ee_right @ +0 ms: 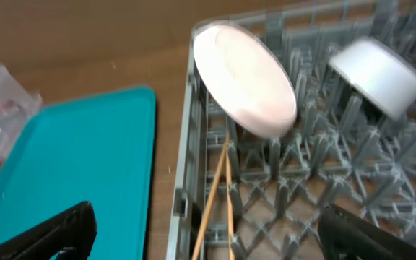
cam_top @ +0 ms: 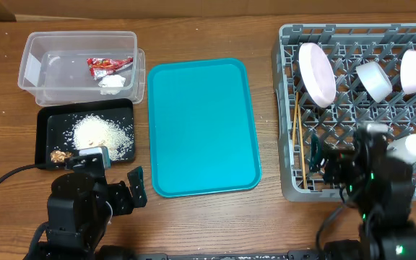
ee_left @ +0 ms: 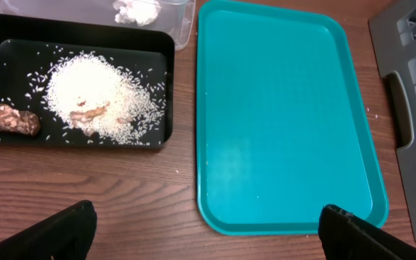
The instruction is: Sort waste into correct bins and load items into the dishwasher
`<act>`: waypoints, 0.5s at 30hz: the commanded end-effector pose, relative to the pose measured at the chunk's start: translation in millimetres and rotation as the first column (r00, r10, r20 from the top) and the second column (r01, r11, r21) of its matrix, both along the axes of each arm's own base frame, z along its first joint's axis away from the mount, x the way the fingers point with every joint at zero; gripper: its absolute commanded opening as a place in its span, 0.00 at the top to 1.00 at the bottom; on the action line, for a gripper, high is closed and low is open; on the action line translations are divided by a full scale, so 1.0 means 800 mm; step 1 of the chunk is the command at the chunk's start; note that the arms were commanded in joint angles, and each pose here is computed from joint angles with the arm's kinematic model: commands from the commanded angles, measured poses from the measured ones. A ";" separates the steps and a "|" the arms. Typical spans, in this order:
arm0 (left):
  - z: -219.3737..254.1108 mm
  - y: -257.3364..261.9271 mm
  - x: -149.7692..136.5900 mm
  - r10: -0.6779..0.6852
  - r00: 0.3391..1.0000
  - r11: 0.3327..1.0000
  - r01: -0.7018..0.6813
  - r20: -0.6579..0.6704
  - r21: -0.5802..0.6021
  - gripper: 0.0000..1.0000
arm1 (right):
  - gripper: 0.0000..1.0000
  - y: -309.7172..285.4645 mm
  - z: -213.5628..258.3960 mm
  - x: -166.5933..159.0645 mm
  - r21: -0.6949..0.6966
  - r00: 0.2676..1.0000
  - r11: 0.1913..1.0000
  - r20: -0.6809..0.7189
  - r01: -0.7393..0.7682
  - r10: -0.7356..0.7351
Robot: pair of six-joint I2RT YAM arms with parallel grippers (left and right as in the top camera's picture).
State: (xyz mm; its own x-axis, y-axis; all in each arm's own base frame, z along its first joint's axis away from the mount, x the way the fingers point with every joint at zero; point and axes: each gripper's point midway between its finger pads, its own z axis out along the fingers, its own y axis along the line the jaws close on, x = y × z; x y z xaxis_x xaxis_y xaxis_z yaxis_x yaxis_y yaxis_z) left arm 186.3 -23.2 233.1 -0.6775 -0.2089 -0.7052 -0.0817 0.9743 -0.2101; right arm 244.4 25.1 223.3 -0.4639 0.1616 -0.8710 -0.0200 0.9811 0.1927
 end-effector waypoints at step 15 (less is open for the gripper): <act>-0.004 0.004 -0.001 0.018 1.000 1.000 -0.018 -0.003 0.004 0.00 | 0.00 0.014 -0.006 -0.023 0.029 0.906 0.997 0.421 -0.067 0.048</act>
State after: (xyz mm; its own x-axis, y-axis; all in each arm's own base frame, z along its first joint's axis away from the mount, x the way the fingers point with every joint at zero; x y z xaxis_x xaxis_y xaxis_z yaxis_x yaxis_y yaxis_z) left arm 186.3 -23.2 232.5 -0.6786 -0.2088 -0.7042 -0.0820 0.9743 -0.2098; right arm 225.7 34.3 217.3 -0.1223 0.1819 -0.9757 -0.1410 0.9699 0.1985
